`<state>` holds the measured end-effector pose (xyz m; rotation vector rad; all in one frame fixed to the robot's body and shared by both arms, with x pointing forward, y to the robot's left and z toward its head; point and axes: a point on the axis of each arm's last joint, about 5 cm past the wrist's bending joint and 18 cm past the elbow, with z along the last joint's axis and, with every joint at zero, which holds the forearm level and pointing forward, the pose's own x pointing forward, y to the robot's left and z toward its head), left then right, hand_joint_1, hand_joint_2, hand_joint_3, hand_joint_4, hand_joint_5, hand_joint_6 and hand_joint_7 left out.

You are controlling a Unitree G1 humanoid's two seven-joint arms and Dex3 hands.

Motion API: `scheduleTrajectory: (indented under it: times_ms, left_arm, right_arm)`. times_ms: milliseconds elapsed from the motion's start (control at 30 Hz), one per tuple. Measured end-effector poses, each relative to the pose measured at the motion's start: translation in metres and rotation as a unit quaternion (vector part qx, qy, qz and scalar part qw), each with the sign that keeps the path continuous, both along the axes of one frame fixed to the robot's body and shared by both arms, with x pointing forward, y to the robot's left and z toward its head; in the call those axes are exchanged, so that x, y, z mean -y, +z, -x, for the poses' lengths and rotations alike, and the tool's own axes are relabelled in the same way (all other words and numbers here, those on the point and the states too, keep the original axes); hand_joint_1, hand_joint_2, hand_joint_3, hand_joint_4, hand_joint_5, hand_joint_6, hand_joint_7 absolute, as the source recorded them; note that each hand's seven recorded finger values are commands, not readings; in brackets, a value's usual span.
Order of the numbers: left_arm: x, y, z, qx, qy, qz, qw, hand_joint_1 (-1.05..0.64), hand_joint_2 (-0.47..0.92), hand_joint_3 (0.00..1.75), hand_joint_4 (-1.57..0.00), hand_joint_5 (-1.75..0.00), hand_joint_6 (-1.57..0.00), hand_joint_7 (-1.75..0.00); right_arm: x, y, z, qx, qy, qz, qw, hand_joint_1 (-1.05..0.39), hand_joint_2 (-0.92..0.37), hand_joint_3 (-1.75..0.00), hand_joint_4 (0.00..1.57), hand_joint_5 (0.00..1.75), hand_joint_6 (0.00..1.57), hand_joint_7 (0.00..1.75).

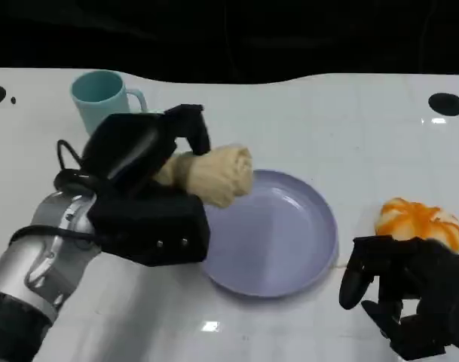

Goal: Grasp the towel on the left side of the plate with the left hand and place it into the plate.

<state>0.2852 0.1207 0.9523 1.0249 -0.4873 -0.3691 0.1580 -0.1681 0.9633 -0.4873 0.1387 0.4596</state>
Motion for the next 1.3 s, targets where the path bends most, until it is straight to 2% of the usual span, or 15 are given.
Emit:
scheduleTrajectory:
  times_ms: [100,167,467,500,533,567,600,667,700,767,867,1000,1167,1233,1300]
  left_arm:
    - [0.016,0.005,0.005,0.001,-0.036,0.009,0.999,-0.20,0.44,1.06,-0.91,-1.75,-0.65,-1.75]
    - [0.027,0.005,0.008,0.000,-0.055,0.006,0.998,-0.21,0.45,1.01,-0.90,-1.75,-0.63,-1.75]
    - [0.053,0.002,0.016,-0.026,-0.095,-0.009,0.995,-0.16,0.38,1.18,-0.91,-1.75,-0.64,-1.75]
    - [0.055,0.001,0.016,-0.030,-0.097,-0.017,0.995,-0.16,0.41,1.11,-0.85,-1.75,-0.64,-1.61]
    - [0.057,0.001,0.017,-0.035,-0.099,-0.025,0.994,-0.18,0.47,0.95,-0.78,-1.74,-0.68,-1.35]
    - [0.058,0.000,0.018,-0.042,-0.100,-0.032,0.994,-0.21,0.62,0.66,-0.68,-1.67,-0.76,-0.96]
    - [0.058,0.000,0.018,-0.053,-0.100,-0.040,0.993,-0.22,0.72,0.47,-0.64,-1.63,-0.82,-0.74]
    - [0.057,-0.001,0.018,-0.077,-0.096,-0.053,0.991,-0.28,0.88,0.20,-0.54,-1.33,-0.79,-0.31]
    - [0.057,0.000,0.018,-0.088,-0.095,-0.063,0.990,-0.30,0.90,0.17,-0.51,-1.21,-0.76,-0.21]
    - [0.056,0.001,0.019,-0.098,-0.092,-0.085,0.987,-0.38,0.92,0.12,-0.40,-0.76,-0.59,-0.05]
    - [0.054,0.004,0.019,-0.103,-0.083,-0.112,0.985,-0.46,0.92,0.12,-0.26,-0.51,-0.39,0.00]
    - [0.051,0.008,0.020,-0.106,-0.074,-0.132,0.983,-0.51,0.92,0.13,-0.19,-0.45,-0.31,0.00]
    - [0.045,0.014,0.021,-0.104,-0.072,-0.139,0.982,-0.51,0.92,0.16,-0.28,-0.51,-0.41,-0.05]
    - [0.038,0.017,0.022,-0.104,-0.071,-0.131,0.983,-0.48,0.92,0.17,-0.40,-0.58,-0.50,-0.09]
    - [0.032,0.019,0.021,-0.110,-0.071,-0.111,0.985,-0.45,0.92,0.21,-0.58,-0.70,-0.63,-0.14]
  right_arm:
    - [0.000,-0.0001,0.000,-0.001,0.000,0.000,1.0000,0.00,-0.54,-1.11,0.73,1.75,0.70,1.45]
    - [0.000,-0.0002,0.000,-0.001,0.000,0.000,1.0000,-0.01,-0.54,-1.11,0.73,1.75,0.70,1.45]
    - [-0.001,0.0002,0.000,-0.005,0.000,0.000,1.0000,-0.01,-0.55,-1.10,0.72,1.75,0.69,1.44]
    - [-0.001,0.0003,0.000,-0.005,-0.001,0.000,1.0000,-0.01,-0.55,-1.09,0.72,1.75,0.69,1.44]
    - [-0.001,0.0004,0.000,-0.006,-0.001,0.000,1.0000,-0.01,-0.55,-1.09,0.72,1.75,0.69,1.44]
    - [-0.001,0.0005,0.000,-0.007,-0.002,0.000,1.0000,-0.01,-0.55,-1.09,0.72,1.75,0.69,1.44]
    - [-0.001,0.0006,0.000,-0.007,-0.002,0.000,1.0000,-0.01,-0.55,-1.09,0.72,1.75,0.69,1.44]
    - [-0.001,0.0007,0.000,-0.007,-0.002,0.000,1.0000,-0.01,-0.55,-1.08,0.72,1.75,0.69,1.44]
    - [-0.001,0.0007,0.000,-0.007,-0.002,0.000,1.0000,-0.01,-0.55,-1.09,0.72,1.75,0.69,1.44]
    - [-0.001,0.0008,0.000,-0.007,-0.002,0.000,1.0000,-0.02,-0.55,-1.09,0.72,1.75,0.69,1.43]
    - [0.000,0.0009,0.000,-0.007,-0.002,0.000,1.0000,-0.02,-0.55,-1.08,0.72,1.75,0.70,1.43]
    - [0.000,0.0009,0.000,-0.007,-0.002,0.000,1.0000,-0.01,-0.55,-1.09,0.73,1.75,0.70,1.44]
    - [0.000,0.0009,0.000,-0.007,-0.002,0.000,1.0000,-0.01,-0.55,-1.09,0.72,1.75,0.70,1.44]
    - [0.000,0.0009,0.000,-0.007,-0.002,0.000,1.0000,-0.01,-0.55,-1.10,0.72,1.75,0.70,1.44]
    - [0.000,0.0009,0.000,-0.007,-0.002,0.000,1.0000,-0.01,-0.55,-1.10,0.72,1.75,0.70,1.45]
